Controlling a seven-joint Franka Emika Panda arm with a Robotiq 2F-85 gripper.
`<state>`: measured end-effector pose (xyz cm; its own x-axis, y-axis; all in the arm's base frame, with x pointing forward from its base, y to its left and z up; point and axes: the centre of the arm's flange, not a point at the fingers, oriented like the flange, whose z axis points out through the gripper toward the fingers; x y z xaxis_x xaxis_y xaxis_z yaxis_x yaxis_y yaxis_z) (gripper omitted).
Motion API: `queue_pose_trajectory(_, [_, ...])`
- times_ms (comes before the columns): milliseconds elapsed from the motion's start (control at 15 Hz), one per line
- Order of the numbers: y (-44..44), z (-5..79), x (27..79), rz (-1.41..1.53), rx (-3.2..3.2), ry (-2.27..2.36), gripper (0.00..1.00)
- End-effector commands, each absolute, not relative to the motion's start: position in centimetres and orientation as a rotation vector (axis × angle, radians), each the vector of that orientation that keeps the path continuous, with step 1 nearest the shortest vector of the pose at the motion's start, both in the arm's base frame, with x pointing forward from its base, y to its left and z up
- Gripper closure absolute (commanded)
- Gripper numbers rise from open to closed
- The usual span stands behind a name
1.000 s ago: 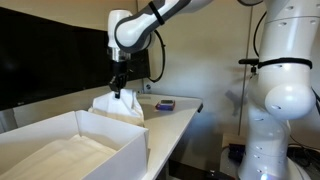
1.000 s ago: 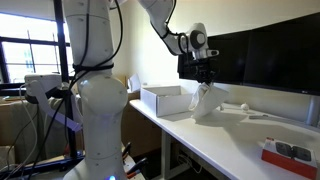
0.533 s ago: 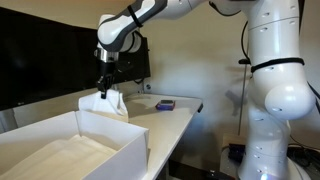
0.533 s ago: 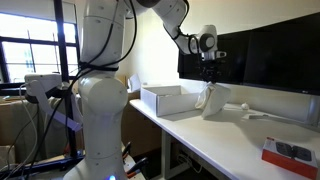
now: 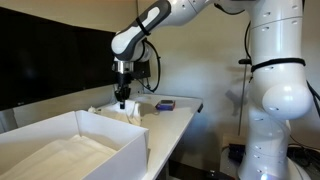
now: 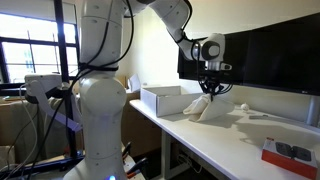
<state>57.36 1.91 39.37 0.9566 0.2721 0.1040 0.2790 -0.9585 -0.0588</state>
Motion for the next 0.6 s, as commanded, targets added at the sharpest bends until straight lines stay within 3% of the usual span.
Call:
queue_pose_trajectory(0, [-0.6,38.3,54.7,-0.074,-3.052,-0.349,0.95])
queue_pose_trajectory(533, [-6.3,35.8,53.3,0.040,-3.090,-0.168,0.95])
